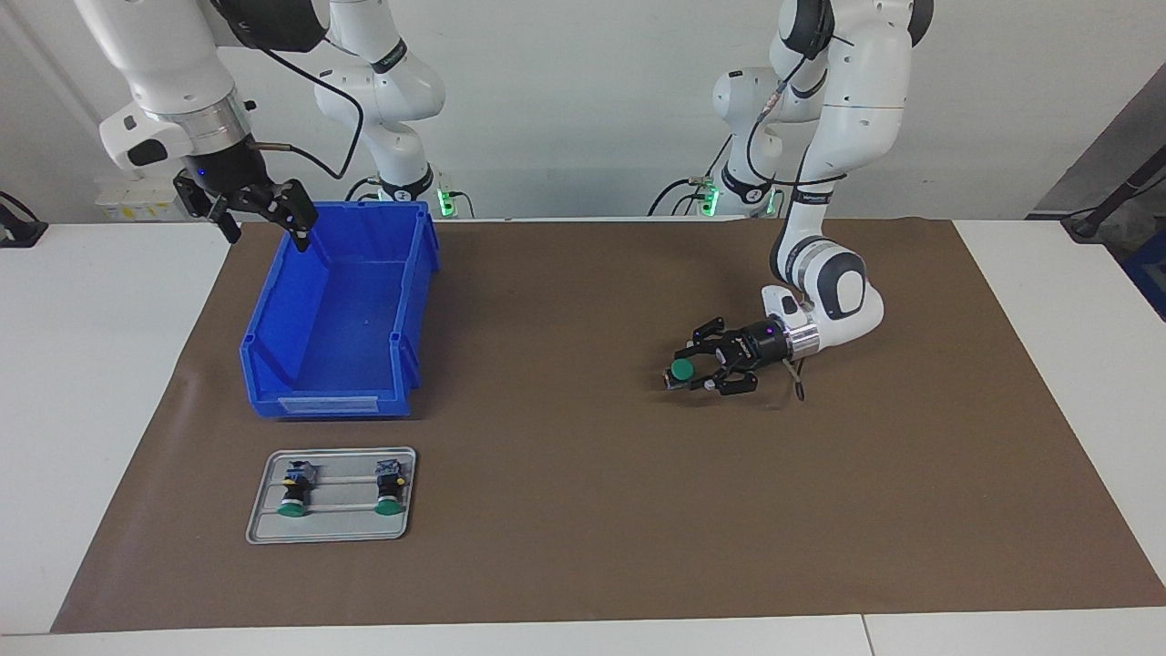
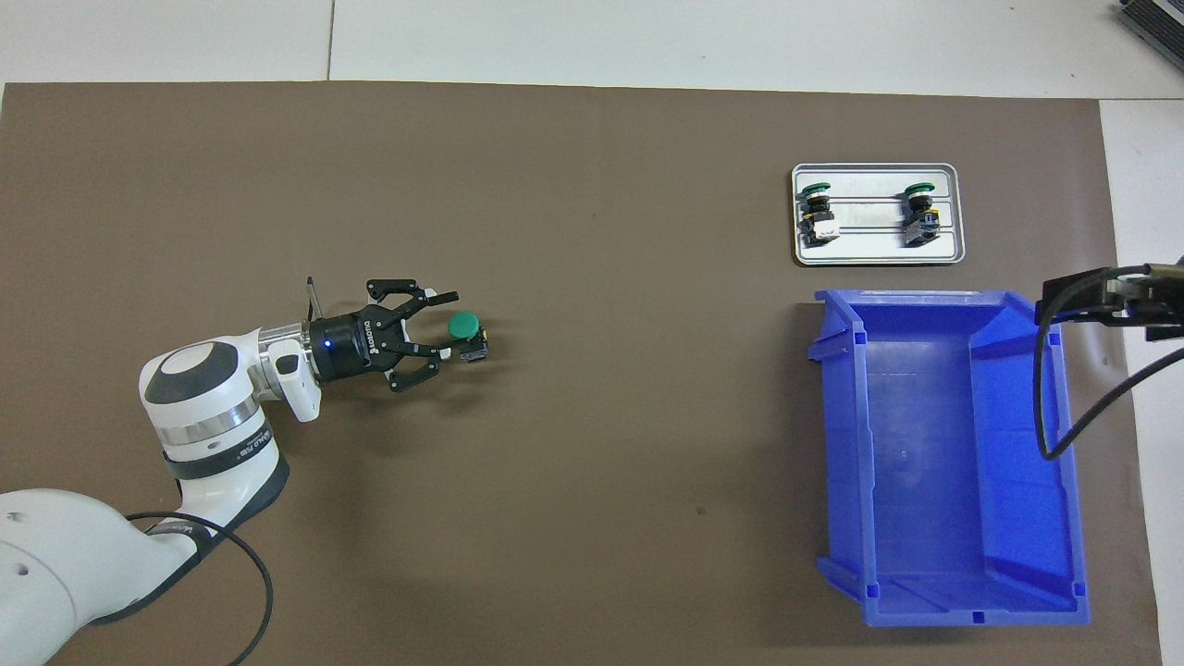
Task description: Place and press button with both arms
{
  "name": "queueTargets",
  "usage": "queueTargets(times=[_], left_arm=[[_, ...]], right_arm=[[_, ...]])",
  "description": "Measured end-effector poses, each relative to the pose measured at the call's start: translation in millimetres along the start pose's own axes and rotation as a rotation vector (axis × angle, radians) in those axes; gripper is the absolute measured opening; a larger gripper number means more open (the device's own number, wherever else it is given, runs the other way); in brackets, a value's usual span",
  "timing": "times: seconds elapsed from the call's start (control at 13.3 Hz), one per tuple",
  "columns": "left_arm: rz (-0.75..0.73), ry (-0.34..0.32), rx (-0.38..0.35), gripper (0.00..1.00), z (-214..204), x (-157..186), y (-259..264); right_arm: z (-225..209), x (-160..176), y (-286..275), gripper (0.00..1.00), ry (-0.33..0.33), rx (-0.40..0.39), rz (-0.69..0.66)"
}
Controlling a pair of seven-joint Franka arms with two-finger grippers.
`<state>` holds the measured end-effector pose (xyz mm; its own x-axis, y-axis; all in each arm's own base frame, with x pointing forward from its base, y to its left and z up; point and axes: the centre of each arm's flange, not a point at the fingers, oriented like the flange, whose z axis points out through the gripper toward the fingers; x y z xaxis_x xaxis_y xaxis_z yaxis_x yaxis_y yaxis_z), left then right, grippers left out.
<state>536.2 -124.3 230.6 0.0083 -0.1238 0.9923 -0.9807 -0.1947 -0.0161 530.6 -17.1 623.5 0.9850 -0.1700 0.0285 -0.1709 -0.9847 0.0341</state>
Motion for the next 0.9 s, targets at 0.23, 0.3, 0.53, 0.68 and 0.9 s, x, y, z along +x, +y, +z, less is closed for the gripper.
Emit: queueTargets(times=[0.23, 0.3, 0.53, 0.68, 0.9], left_arm=[[-0.043, -0.011, -0.032, 0.60, -7, 12, -14], [-0.066, -0.020, -0.048, 0.60, -9, 18, -20], [-0.135, -0.041, -0.072, 0.60, -12, 39, -38], [-0.194, -0.078, -0.101, 0.60, -12, 63, -50], [-0.269, -0.151, -0.126, 0.60, -19, 107, -66]], right_arm=[[0, 0, 0, 1.00, 0.000, 0.000, 0.000], [0, 0, 0, 1.00, 0.000, 0.000, 0.000], [0, 0, 0, 1.00, -0.001, 0.000, 0.000], [0, 0, 0, 1.00, -0.001, 0.000, 0.000], [0, 0, 0, 1.00, -0.001, 0.000, 0.001]])
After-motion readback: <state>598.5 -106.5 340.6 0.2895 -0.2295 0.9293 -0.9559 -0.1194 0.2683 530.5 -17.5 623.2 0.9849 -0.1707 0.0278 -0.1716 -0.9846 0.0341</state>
